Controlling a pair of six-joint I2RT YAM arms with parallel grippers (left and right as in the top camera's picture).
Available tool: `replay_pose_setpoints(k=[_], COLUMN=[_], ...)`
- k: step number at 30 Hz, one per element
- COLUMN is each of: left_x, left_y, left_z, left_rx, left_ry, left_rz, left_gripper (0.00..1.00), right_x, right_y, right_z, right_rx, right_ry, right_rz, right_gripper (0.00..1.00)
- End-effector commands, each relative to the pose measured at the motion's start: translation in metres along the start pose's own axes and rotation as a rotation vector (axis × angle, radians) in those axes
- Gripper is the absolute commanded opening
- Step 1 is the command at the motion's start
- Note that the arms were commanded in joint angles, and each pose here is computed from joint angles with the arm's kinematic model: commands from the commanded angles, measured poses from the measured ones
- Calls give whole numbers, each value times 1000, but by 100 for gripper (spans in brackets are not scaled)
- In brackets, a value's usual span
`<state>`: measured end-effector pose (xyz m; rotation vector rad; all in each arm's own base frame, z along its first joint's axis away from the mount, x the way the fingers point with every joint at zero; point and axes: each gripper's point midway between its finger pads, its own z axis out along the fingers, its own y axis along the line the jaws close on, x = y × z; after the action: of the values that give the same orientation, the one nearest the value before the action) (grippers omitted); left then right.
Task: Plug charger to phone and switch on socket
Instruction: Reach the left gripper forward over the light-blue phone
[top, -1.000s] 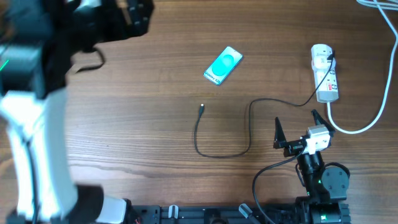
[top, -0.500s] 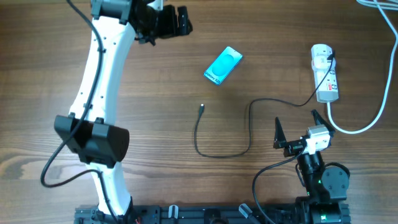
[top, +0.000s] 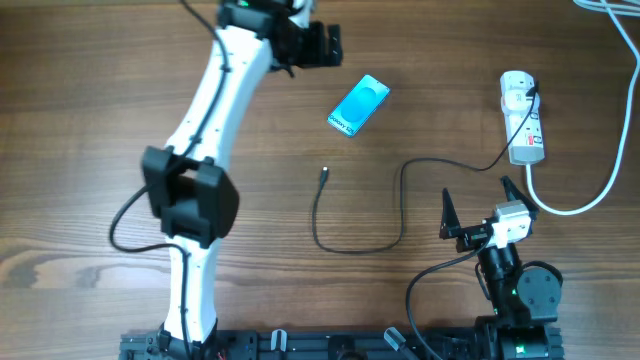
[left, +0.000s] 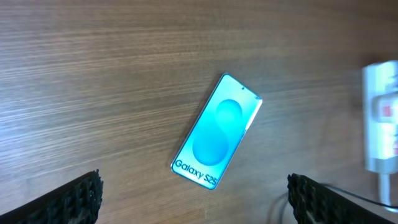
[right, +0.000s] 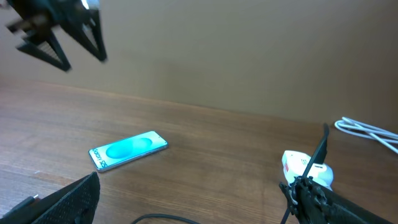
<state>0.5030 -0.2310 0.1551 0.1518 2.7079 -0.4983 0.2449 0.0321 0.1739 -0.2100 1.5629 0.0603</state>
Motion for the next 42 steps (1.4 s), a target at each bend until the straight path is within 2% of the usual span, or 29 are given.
replay_pose_setpoints(k=[1, 9, 17, 24, 31, 35, 42], left_x=[5, 23, 52, 57, 42, 40, 57], left_y=[-11, -48, -57, -51, -41, -42, -32], left_z=[32, 92, 146, 154, 153, 153, 165], left_rx=[-80, -83, -85, -97, -173, -168, -184], left_ry=[-12, -15, 45, 63, 2, -6, 40], left_rz=[52, 148, 260, 307, 319, 322, 320], left_gripper=[100, 100, 100, 100, 100, 100, 100], right_x=[-3, -2, -3, -3, -3, -3, -3], right_y=[-3, -3, -3, -3, -3, -3, -3], right_z=[-1, -1, -1, -1, -1, -1, -1], right_rx=[13, 13, 13, 13, 13, 13, 13], right_ry=[-12, -12, -12, -12, -12, -12, -12], right_rz=[-11, -11, -11, -11, -11, -11, -11], right_gripper=[100, 100, 100, 100, 100, 100, 100])
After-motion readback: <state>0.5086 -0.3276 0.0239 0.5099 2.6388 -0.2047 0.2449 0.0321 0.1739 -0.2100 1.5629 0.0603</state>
